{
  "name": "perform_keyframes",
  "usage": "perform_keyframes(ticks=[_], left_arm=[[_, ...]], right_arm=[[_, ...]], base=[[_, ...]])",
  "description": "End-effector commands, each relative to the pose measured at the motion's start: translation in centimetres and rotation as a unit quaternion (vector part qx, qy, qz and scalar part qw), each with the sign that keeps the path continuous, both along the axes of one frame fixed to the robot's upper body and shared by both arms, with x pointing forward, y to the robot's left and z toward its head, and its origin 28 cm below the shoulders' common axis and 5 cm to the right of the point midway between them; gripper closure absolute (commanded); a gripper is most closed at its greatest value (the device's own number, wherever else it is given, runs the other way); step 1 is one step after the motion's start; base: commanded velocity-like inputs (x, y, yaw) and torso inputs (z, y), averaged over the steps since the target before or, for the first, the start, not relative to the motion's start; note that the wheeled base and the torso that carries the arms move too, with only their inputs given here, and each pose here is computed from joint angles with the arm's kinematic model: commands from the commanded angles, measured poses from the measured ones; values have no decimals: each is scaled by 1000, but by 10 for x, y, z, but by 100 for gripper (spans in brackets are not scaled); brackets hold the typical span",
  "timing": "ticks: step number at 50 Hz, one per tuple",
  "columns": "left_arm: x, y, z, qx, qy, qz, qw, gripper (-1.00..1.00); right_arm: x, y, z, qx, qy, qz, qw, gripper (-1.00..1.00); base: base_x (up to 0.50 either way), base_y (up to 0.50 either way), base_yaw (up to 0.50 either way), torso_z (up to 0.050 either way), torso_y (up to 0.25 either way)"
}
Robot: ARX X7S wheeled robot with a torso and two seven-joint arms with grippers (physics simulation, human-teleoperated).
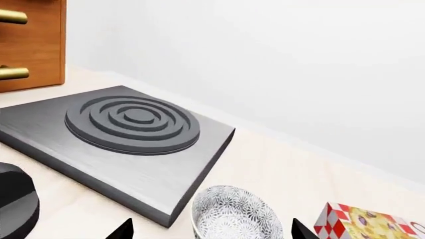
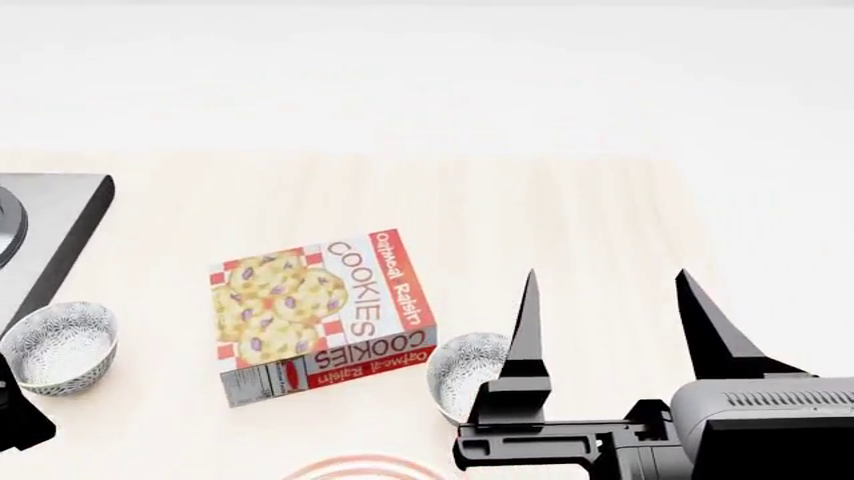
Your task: Pick the akita bowl next to the plate and place it on the plate.
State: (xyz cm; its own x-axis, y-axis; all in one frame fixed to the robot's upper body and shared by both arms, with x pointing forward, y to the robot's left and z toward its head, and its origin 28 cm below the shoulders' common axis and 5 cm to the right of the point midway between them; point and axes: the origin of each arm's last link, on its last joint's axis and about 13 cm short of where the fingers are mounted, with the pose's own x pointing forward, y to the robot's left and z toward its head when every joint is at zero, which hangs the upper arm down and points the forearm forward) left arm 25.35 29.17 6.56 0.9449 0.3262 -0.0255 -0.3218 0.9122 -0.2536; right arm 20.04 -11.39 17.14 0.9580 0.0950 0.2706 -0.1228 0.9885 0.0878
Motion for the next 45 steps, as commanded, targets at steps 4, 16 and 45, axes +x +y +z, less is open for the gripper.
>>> perform_keyframes(ticks=[4,16,45], left_arm=[[0,0,0,-1,1,0,1000,-100],[0,0,-1,0,2,-1,1000,-100],[-1,0,0,0,2,-1,1000,-100]], right_arm=[[1,0,-2,-2,4,1,1000,-100],[7,0,-8,0,42,-22,999,-100],[110,-2,6,-20,248,-37,968,-100]], base=[[500,0,0,0,0],[303,0,0,0,0],[0,0,0,0,0]])
